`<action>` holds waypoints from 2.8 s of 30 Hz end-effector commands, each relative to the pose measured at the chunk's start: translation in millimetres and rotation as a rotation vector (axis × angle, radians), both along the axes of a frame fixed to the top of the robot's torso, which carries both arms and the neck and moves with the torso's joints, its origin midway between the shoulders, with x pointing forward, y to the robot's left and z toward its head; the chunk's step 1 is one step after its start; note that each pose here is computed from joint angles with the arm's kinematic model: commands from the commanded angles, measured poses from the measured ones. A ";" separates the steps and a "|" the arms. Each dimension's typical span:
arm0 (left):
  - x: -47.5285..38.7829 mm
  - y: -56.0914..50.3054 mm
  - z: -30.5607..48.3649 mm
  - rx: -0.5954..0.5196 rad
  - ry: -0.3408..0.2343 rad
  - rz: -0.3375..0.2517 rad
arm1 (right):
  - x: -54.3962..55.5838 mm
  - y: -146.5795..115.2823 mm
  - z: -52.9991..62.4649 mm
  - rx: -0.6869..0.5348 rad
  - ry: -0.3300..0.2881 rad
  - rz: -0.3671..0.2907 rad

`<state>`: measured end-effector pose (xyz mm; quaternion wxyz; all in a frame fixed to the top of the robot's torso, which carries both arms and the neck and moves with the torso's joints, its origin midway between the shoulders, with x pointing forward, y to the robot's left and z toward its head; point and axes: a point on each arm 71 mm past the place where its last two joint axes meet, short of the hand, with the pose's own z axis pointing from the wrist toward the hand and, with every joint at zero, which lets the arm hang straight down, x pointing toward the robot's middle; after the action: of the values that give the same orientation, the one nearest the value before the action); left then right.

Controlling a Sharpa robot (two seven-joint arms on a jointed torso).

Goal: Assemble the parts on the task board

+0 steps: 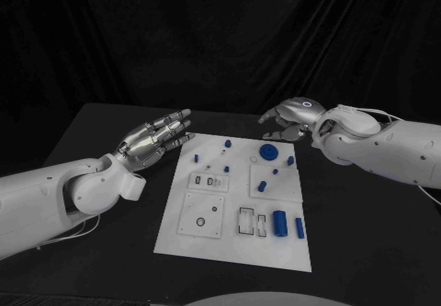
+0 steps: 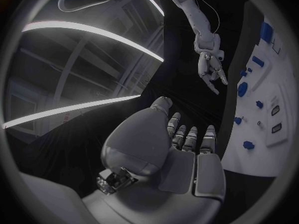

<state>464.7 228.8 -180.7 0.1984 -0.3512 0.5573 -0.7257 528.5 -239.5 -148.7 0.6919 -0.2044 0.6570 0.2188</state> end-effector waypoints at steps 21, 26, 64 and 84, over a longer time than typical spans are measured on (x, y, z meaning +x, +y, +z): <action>-1.0 -1.6 -1.8 -0.012 0.005 -0.025 | -1.9 -22.4 -43.9 -0.068 0.184 -0.175; -1.1 -1.1 -1.9 -0.012 0.006 -0.025 | -0.7 -19.4 -47.9 -0.070 0.188 -0.170; -0.9 -1.2 -4.8 -0.015 0.013 -0.034 | 2.6 -3.7 -74.5 -0.128 0.281 -0.173; -2.3 2.2 -6.4 -0.013 0.019 -0.032 | -7.3 11.1 -56.5 -0.101 0.165 -0.063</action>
<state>463.5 232.5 -187.8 0.1856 -0.3543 0.5630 -0.7233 523.1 -230.6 -206.2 0.6278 -0.1849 0.7345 0.1791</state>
